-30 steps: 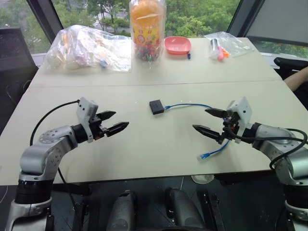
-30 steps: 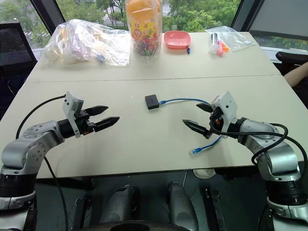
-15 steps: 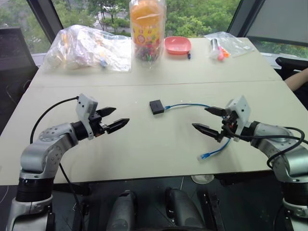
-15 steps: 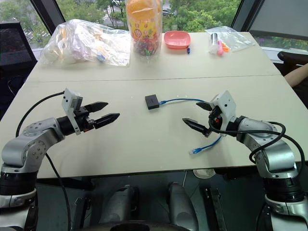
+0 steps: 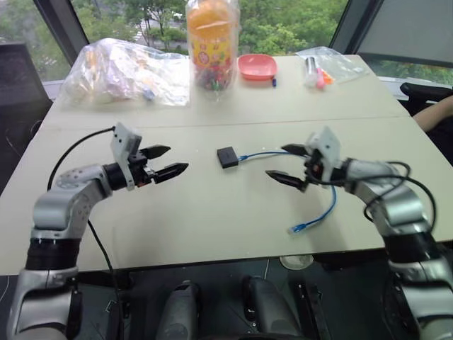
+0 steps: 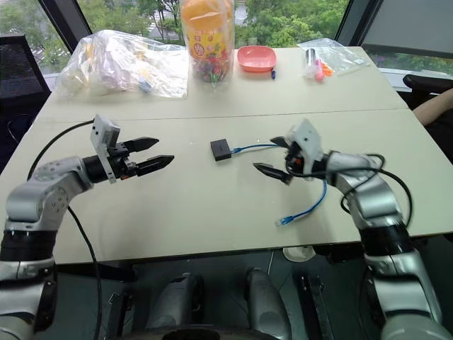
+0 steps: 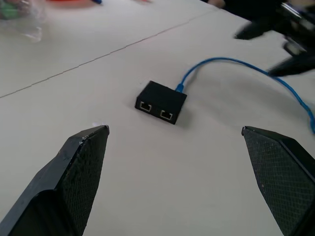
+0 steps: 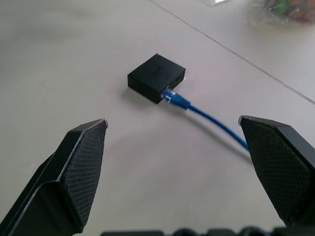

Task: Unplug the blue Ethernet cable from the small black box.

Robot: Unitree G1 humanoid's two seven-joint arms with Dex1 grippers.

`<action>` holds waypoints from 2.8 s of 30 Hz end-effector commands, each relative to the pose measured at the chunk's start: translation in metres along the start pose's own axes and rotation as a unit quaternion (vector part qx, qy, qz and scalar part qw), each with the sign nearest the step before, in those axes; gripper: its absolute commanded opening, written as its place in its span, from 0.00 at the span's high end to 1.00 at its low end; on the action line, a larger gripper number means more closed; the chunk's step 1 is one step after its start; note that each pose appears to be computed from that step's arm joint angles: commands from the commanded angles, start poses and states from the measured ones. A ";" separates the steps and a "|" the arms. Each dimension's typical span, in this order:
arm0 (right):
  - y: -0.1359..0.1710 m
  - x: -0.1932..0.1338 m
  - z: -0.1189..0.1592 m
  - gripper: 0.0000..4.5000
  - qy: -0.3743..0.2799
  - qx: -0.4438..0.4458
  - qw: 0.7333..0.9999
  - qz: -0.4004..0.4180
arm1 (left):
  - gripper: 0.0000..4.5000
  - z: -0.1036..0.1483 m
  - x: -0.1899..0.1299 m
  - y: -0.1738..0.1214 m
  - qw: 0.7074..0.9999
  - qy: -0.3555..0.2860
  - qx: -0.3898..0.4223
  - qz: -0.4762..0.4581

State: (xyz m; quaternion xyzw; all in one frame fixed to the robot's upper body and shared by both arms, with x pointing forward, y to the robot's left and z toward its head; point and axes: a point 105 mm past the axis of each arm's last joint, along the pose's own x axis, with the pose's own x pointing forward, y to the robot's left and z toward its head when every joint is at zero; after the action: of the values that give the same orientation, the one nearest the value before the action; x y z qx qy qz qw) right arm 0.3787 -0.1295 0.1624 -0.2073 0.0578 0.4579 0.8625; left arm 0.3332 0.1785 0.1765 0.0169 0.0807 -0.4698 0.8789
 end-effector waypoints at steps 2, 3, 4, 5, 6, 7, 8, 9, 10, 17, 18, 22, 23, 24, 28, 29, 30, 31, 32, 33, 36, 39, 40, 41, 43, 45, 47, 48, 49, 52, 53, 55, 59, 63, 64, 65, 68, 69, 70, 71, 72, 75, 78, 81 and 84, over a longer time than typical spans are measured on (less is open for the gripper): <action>-0.009 0.038 -0.007 0.00 0.036 -0.032 0.998 0.045 | 0.01 0.022 -0.010 -0.010 0.998 -0.003 0.005 -0.066; -0.011 0.043 -0.009 0.00 0.042 -0.031 0.998 0.047 | 0.01 0.025 -0.012 -0.010 0.998 -0.004 0.007 -0.067; -0.013 0.048 -0.012 0.00 0.051 -0.030 0.997 0.046 | 0.01 0.028 -0.013 -0.010 0.998 -0.007 0.011 -0.062; -0.015 0.053 -0.018 0.00 0.064 -0.025 0.997 0.047 | 0.01 0.031 -0.016 -0.009 0.998 -0.015 0.012 -0.054; -0.014 0.056 -0.023 0.00 0.077 -0.021 0.995 0.052 | 0.01 0.033 -0.018 -0.010 0.999 -0.021 0.011 -0.048; -0.013 0.059 -0.028 0.00 0.088 -0.013 0.995 0.055 | 0.01 0.033 -0.021 -0.012 0.999 -0.028 0.006 -0.042; -0.013 0.061 -0.032 0.00 0.100 -0.012 0.994 0.052 | 0.01 0.032 -0.023 -0.013 0.999 -0.032 0.001 -0.037; -0.014 0.064 -0.036 0.00 0.114 -0.015 0.992 0.043 | 0.01 0.029 -0.025 -0.015 0.999 -0.033 -0.003 -0.030; -0.013 0.065 -0.040 0.06 0.126 -0.012 0.991 0.040 | 0.00 0.026 -0.026 -0.016 0.999 -0.032 -0.007 -0.023; 0.000 0.075 -0.035 0.76 0.129 -0.022 0.988 0.081 | 0.00 0.020 -0.038 -0.024 0.999 -0.036 -0.016 0.016; 0.001 0.079 -0.028 0.89 0.116 -0.030 0.990 0.081 | 0.00 0.019 -0.039 -0.022 0.999 -0.037 -0.017 0.025; -0.006 0.084 -0.010 1.00 0.093 -0.097 0.989 0.059 | 0.00 0.018 -0.038 -0.014 0.998 -0.042 -0.018 0.037; -0.011 0.083 -0.004 1.00 0.085 -0.127 0.987 0.043 | 0.00 0.020 -0.036 -0.010 0.998 -0.050 -0.021 0.041; -0.017 0.082 0.004 1.00 0.075 -0.160 0.984 0.021 | 0.00 0.022 -0.033 -0.004 0.997 -0.058 -0.026 0.044; -0.031 0.070 0.031 1.00 0.015 -0.321 0.945 -0.064 | 0.00 0.033 -0.009 0.018 0.994 -0.090 -0.052 0.030; -0.029 0.065 0.033 1.00 -0.002 -0.354 0.932 -0.071 | 0.00 0.036 0.002 0.022 0.994 -0.094 -0.060 0.016; -0.026 0.059 0.035 1.00 -0.020 -0.372 0.925 -0.080 | 0.00 0.038 0.013 0.025 0.993 -0.094 -0.064 0.003; -0.024 0.054 0.036 1.00 -0.032 -0.381 0.920 -0.086 | 0.00 0.038 0.023 0.029 0.994 -0.092 -0.065 -0.006; -0.021 0.048 0.035 1.00 -0.040 -0.388 0.917 -0.086 | 0.00 0.038 0.032 0.034 0.994 -0.089 -0.063 -0.006; -0.019 0.041 0.034 1.00 -0.047 -0.389 0.916 -0.090 | 0.00 0.038 0.043 0.040 0.994 -0.090 -0.068 -0.003; -0.018 0.024 0.029 1.00 -0.045 -0.403 0.907 -0.113 | 0.00 0.042 0.071 0.046 0.992 -0.096 -0.080 -0.015; -0.021 0.014 0.030 1.00 -0.045 -0.409 0.900 -0.143 | 0.00 0.053 0.096 0.038 0.988 -0.109 -0.092 -0.055; -0.022 0.012 0.028 1.00 -0.042 -0.405 0.901 -0.148 | 0.00 0.057 0.102 0.033 0.986 -0.114 -0.100 -0.075; -0.021 0.011 0.025 1.00 -0.034 -0.408 0.901 -0.144 | 0.00 0.060 0.105 0.026 0.982 -0.115 -0.107 -0.102; -0.020 0.011 0.022 1.00 -0.024 -0.414 0.899 -0.141 | 0.00 0.062 0.110 0.020 0.978 -0.116 -0.113 -0.129; -0.019 0.011 0.025 1.00 -0.028 -0.414 0.898 -0.145 | 0.00 0.062 0.118 0.018 0.979 -0.112 -0.109 -0.127; -0.018 0.011 0.026 1.00 -0.030 -0.414 0.898 -0.148 | 0.00 0.062 0.123 0.016 0.980 -0.111 -0.108 -0.127; -0.018 0.011 0.027 1.00 -0.031 -0.414 0.898 -0.148 | 0.00 0.062 0.125 0.015 0.980 -0.111 -0.108 -0.126; -0.017 0.011 0.027 1.00 -0.031 -0.414 0.898 -0.148 | 0.00 0.063 0.127 0.014 0.980 -0.112 -0.108 -0.126; -0.015 0.012 0.028 1.00 -0.031 -0.418 0.896 -0.148 | 0.06 0.061 0.135 0.009 0.979 -0.107 -0.110 -0.133; -0.014 0.012 0.030 1.00 -0.034 -0.420 0.895 -0.149 | 0.12 0.060 0.138 0.007 0.979 -0.104 -0.108 -0.134; -0.011 0.013 0.034 1.00 -0.040 -0.424 0.893 -0.147 | 0.28 0.059 0.143 0.004 0.979 -0.104 -0.112 -0.133; -0.003 0.015 0.040 1.00 -0.049 -0.430 0.890 -0.139 | 0.64 0.061 0.148 0.002 0.977 -0.111 -0.123 -0.134; 0.007 0.017 0.043 1.00 -0.055 -0.430 0.892 -0.127 | 0.89 0.064 0.149 0.000 0.976 -0.114 -0.125 -0.138; 0.008 0.016 0.043 1.00 -0.057 -0.423 0.895 -0.126 | 0.89 0.064 0.149 0.000 0.976 -0.114 -0.124 -0.139; 0.009 0.016 0.042 0.91 -0.056 -0.405 0.905 -0.120 | 0.89 0.064 0.148 0.000 0.976 -0.114 -0.124 -0.138; 0.007 0.010 0.031 0.62 -0.031 -0.388 0.913 -0.125 | 0.89 0.064 0.146 0.005 0.976 -0.118 -0.130 -0.126; 0.004 0.007 0.027 0.50 -0.021 -0.375 0.917 -0.136 | 0.89 0.064 0.145 0.006 0.976 -0.123 -0.135 -0.123; 0.001 0.002 0.023 0.39 -0.019 -0.346 0.926 -0.151 | 0.89 0.064 0.143 0.009 0.974 -0.130 -0.142 -0.117; -0.001 -0.002 0.020 0.29 -0.023 -0.309 0.936 -0.166 | 0.89 0.064 0.141 0.012 0.973 -0.138 -0.152 -0.110; -0.001 -0.006 0.018 0.16 -0.040 -0.247 0.951 -0.182 | 0.89 0.065 0.138 0.015 0.969 -0.149 -0.166 -0.105; 0.014 -0.008 0.014 0.04 -0.148 0.060 0.967 -0.200 | 0.89 0.070 0.123 0.020 0.935 -0.206 -0.255 -0.134; 0.034 -0.002 0.030 0.04 -0.253 0.270 0.918 -0.145 | 0.89 0.069 0.116 0.017 0.909 -0.230 -0.304 -0.167; 0.039 0.002 0.047 0.04 -0.325 0.384 0.856 -0.122 | 0.89 0.065 0.116 0.009 0.895 -0.230 -0.328 -0.197; 0.034 0.004 0.058 0.04 -0.368 0.434 0.812 -0.129 | 0.89 0.065 0.116 0.000 0.883 -0.228 -0.341 -0.230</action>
State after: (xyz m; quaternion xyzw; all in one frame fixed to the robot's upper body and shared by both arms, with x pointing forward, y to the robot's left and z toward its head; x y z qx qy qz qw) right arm 0.3492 -0.0791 0.1860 0.3410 -0.0639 0.3206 0.8814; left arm 0.4087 0.0770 0.2007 -0.4108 0.0675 -0.5646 0.7126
